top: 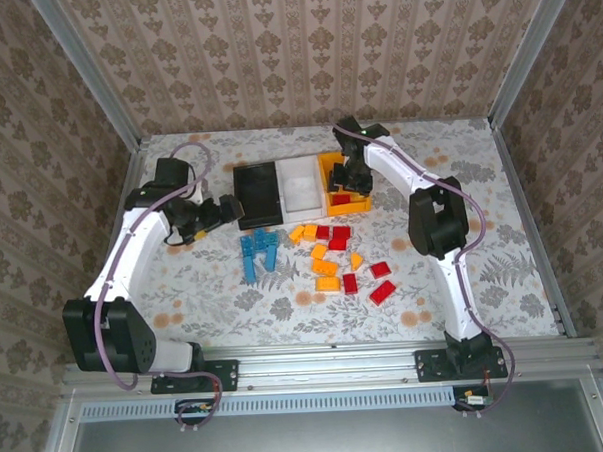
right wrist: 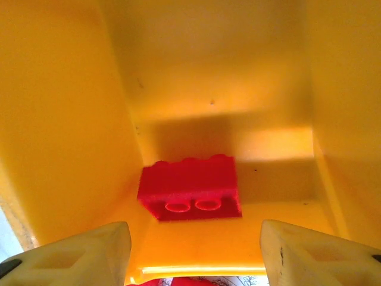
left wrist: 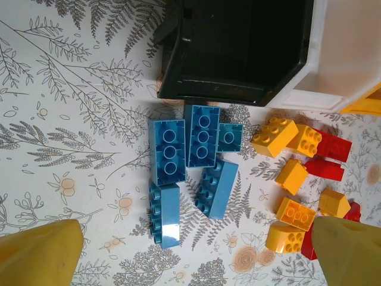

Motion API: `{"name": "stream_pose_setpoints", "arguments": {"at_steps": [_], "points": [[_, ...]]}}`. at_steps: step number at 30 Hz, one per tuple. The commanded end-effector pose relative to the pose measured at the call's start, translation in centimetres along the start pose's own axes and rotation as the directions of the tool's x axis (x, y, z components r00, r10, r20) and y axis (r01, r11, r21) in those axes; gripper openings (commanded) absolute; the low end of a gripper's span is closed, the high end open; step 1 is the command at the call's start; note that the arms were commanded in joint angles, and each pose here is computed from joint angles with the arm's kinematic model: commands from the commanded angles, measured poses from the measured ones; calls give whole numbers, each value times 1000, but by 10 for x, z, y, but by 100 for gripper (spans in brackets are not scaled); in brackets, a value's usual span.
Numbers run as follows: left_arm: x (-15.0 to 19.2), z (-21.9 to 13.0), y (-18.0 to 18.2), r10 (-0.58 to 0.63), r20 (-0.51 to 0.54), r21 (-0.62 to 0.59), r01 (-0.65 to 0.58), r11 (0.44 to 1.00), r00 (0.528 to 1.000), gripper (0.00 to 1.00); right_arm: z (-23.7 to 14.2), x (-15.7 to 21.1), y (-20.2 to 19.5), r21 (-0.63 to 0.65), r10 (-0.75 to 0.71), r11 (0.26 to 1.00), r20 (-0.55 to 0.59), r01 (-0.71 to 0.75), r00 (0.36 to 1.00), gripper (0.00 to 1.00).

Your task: Sort the legos into containers by color

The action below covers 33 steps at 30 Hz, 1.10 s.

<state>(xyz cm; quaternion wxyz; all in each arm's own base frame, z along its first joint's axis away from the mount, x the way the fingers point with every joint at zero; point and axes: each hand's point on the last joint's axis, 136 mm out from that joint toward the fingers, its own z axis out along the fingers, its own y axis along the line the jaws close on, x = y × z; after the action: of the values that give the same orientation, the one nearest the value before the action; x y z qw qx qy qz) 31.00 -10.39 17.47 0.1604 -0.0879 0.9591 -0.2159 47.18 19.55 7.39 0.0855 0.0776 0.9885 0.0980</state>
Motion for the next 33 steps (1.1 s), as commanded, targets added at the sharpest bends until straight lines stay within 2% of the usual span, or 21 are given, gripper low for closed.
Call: {"name": "stream_pose_setpoints", "arguments": {"at_steps": [1, 7, 12, 18, 21, 25, 29, 33], "points": [[-6, -2, -3, 4, 12, 15, -4, 1000, 1000, 100, -12, 4, -4, 23, 17, 1000, 2, -17, 1000, 63], [-5, -3, -5, 3, 23, 32, -4, 999, 1000, 100, -48, 6, 6, -24, 6, 1000, 49, -5, 999, 64], [-8, 0, -14, 9, 37, 87, -12, 996, 999, 100, -83, 26, 0, -42, -14, 999, 76, 17, 997, 66], [-10, 6, -20, 20, 55, 110, -26, 994, 998, 100, -92, 90, -40, 29, -53, 998, -14, 54, 998, 67], [-8, 9, -32, 95, 92, 128, -106, 986, 991, 100, -86, 129, -64, 65, -38, 997, -88, 44, 995, 68], [0, 15, -60, 253, 163, 155, -278, 948, 954, 100, -73, 170, -85, 73, -18, 997, -148, 29, 989, 69], [21, 22, -92, 455, 204, 169, -489, 856, 867, 100, -51, 195, -98, 88, -23, 995, -216, 43, 976, 70], [39, 26, -113, 550, 205, 184, -583, 791, 810, 100, -37, 204, -103, 100, -40, 993, -237, 66, 971, 70]]}}
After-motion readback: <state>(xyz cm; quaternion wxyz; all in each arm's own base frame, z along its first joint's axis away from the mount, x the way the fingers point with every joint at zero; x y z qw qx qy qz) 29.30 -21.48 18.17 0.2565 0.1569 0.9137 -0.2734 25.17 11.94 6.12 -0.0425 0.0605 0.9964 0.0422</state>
